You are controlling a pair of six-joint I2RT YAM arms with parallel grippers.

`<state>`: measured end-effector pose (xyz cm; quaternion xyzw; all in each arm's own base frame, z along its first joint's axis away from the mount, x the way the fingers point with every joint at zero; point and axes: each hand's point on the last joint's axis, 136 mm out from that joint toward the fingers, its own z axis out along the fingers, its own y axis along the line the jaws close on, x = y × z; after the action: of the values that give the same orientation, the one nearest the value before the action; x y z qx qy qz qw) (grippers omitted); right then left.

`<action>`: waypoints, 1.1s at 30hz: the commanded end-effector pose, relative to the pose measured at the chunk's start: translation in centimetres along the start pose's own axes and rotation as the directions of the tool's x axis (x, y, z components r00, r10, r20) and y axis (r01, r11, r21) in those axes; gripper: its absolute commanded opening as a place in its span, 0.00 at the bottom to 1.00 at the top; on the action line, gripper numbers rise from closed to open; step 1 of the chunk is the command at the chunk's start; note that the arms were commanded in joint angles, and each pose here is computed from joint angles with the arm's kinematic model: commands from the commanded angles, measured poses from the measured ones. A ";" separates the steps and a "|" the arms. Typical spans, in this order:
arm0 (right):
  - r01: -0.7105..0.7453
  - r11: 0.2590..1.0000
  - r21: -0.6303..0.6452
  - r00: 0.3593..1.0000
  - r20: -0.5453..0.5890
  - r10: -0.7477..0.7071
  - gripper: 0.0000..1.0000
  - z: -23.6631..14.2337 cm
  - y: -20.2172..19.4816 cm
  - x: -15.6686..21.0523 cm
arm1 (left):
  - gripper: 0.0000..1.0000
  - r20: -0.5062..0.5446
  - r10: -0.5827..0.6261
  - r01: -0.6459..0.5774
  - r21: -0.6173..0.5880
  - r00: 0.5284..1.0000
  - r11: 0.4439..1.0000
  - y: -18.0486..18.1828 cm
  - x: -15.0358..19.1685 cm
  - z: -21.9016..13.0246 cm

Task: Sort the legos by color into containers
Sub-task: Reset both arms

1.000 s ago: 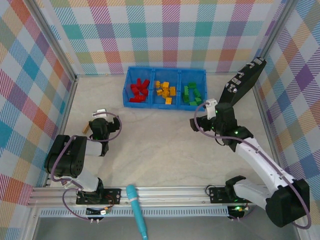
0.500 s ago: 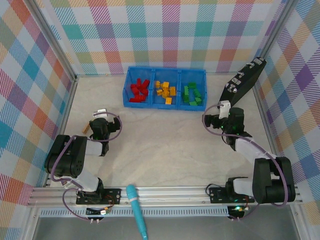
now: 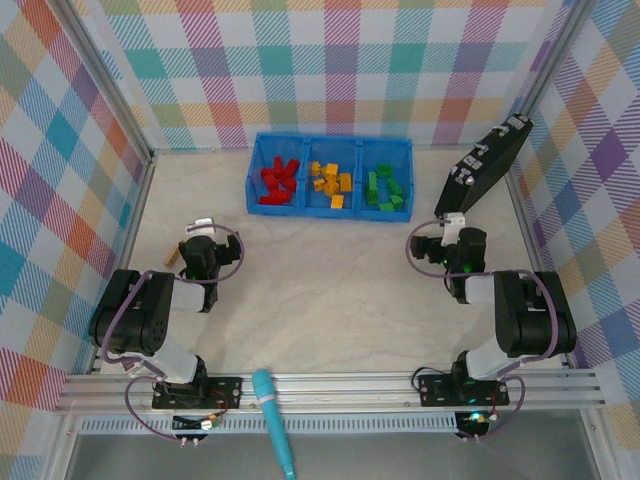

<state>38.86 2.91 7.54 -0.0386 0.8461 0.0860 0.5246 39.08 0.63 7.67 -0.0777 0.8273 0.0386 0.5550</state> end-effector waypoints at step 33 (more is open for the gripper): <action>0.002 1.000 0.032 0.998 0.069 -0.004 0.99 0.1 -0.2 -1.8 | 1.00 0.015 0.002 -0.002 0.015 1.000 1.000 -0.5 -0.8 0.3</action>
<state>39.34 2.74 8.38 -0.0350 0.8365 0.0725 0.5420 39.09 0.60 7.67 -0.0773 0.8274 0.0377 0.5550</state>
